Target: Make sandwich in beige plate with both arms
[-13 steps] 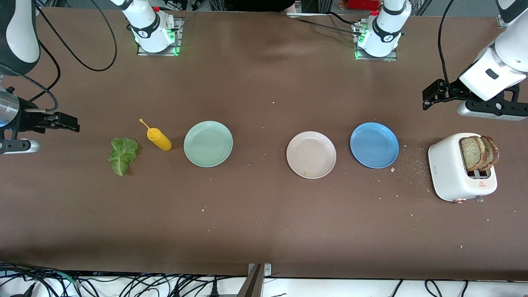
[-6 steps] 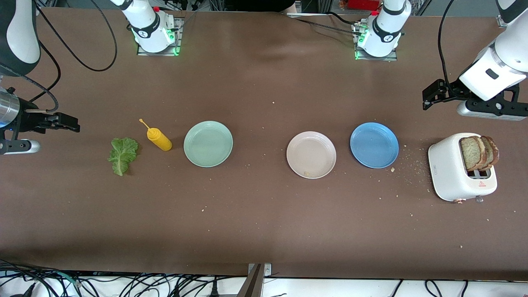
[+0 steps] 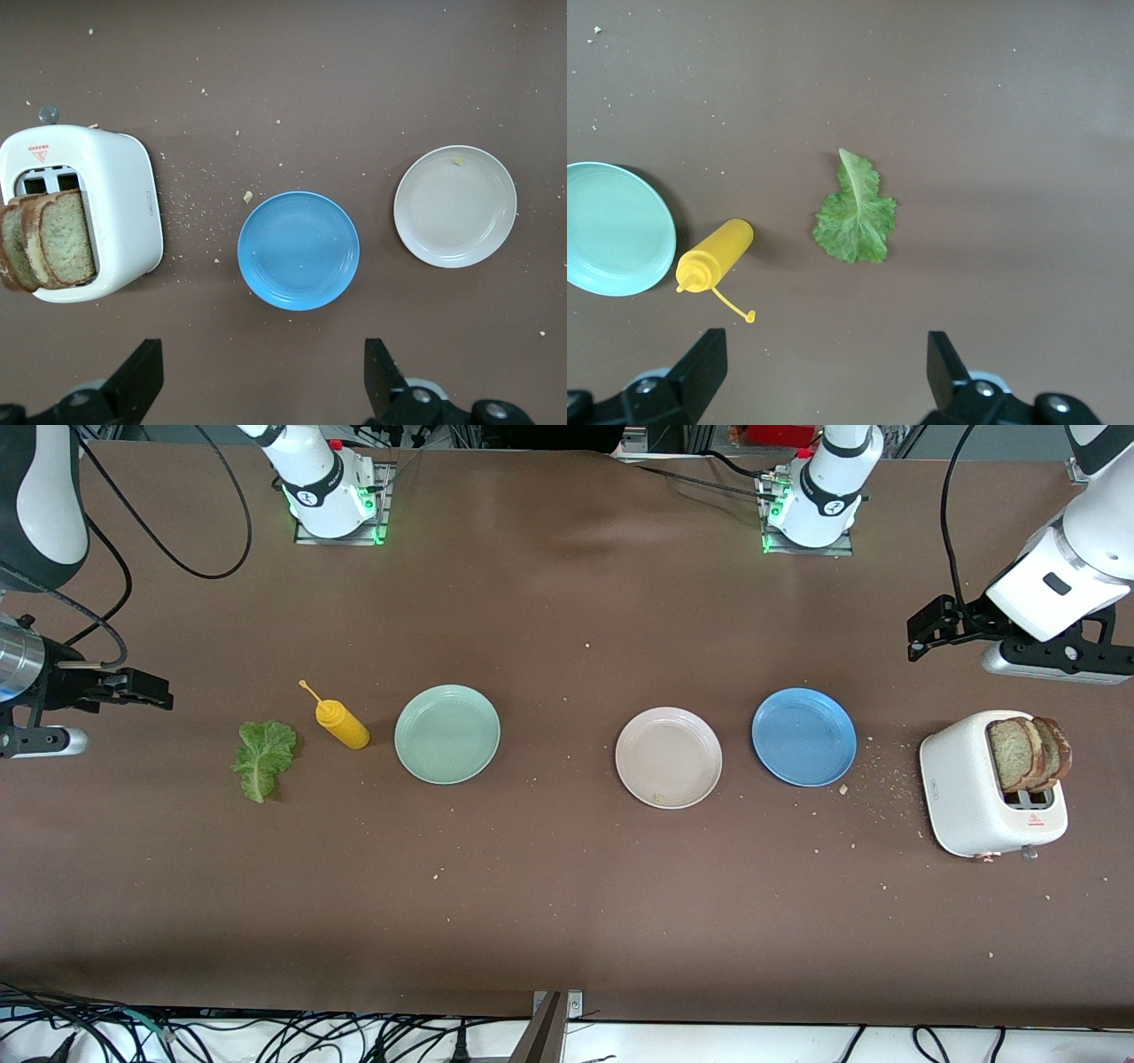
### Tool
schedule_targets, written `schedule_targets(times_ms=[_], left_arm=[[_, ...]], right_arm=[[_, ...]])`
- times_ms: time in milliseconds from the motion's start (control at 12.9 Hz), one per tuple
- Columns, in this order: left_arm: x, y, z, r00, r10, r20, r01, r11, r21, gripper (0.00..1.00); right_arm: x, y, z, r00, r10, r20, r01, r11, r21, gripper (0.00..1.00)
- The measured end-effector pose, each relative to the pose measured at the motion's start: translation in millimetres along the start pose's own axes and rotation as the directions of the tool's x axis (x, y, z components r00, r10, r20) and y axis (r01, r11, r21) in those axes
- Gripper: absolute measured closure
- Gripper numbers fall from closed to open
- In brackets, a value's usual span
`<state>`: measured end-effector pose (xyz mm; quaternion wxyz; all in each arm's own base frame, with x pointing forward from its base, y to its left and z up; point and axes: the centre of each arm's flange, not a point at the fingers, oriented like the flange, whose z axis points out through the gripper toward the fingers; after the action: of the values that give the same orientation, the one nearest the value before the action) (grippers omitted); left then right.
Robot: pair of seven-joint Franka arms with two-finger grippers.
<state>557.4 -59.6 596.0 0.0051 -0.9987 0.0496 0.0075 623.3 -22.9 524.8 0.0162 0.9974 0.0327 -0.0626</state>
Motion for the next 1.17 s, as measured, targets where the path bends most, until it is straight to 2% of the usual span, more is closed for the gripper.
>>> schedule_targets(times_ms=[1167], left_arm=[[0.0,0.0,0.0,1.0,0.0,0.0,0.0,1.0,0.0,0.0]], right_arm=[[0.9,-2.6,1.2,1.0,-0.004,0.002,0.004,1.0,0.0,0.0]])
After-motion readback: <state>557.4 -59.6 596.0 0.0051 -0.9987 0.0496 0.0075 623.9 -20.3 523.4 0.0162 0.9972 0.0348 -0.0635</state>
